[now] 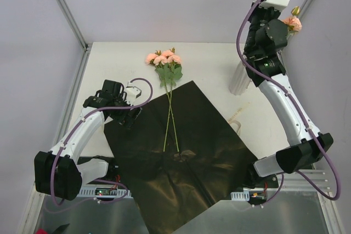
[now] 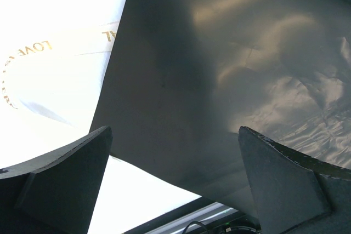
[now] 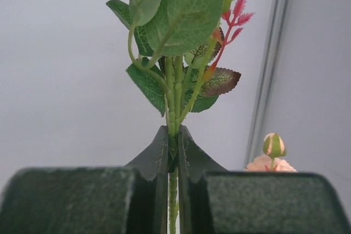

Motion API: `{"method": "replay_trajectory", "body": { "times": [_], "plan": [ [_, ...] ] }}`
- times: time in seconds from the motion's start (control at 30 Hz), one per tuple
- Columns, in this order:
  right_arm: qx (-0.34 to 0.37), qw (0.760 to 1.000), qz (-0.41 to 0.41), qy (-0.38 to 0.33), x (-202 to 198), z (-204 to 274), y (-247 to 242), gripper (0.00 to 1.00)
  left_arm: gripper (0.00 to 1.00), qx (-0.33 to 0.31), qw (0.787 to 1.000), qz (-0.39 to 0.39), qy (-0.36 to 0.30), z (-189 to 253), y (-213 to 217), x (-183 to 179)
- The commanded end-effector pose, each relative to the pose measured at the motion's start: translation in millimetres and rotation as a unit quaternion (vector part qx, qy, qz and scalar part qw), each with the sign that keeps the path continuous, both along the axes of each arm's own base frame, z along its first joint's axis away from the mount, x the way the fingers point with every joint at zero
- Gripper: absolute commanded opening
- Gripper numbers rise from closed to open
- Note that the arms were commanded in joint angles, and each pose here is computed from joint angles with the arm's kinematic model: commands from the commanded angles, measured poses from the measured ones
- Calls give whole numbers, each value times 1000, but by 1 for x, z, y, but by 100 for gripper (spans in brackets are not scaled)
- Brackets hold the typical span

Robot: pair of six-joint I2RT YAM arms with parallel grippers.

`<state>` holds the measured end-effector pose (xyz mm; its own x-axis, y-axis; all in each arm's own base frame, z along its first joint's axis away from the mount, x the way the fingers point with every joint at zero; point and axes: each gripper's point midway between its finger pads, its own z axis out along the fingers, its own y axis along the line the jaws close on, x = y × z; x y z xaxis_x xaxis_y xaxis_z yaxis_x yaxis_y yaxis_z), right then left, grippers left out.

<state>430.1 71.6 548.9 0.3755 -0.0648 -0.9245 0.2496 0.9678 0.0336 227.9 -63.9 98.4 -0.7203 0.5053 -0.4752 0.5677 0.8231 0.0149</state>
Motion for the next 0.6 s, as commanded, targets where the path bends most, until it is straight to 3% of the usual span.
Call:
{"method": "replay_trajectory", "body": {
  "times": [0.0, 0.57],
  "plan": [
    [-8, 998, -30, -55, -16, 21, -28, 1, 99, -1, 1000, 8, -4, 2, 3, 3],
    [-38, 997, -71, -20, 28, -35, -50, 1, 99, 6, 1000, 4, -1, 0, 4, 4]
  ]
}}
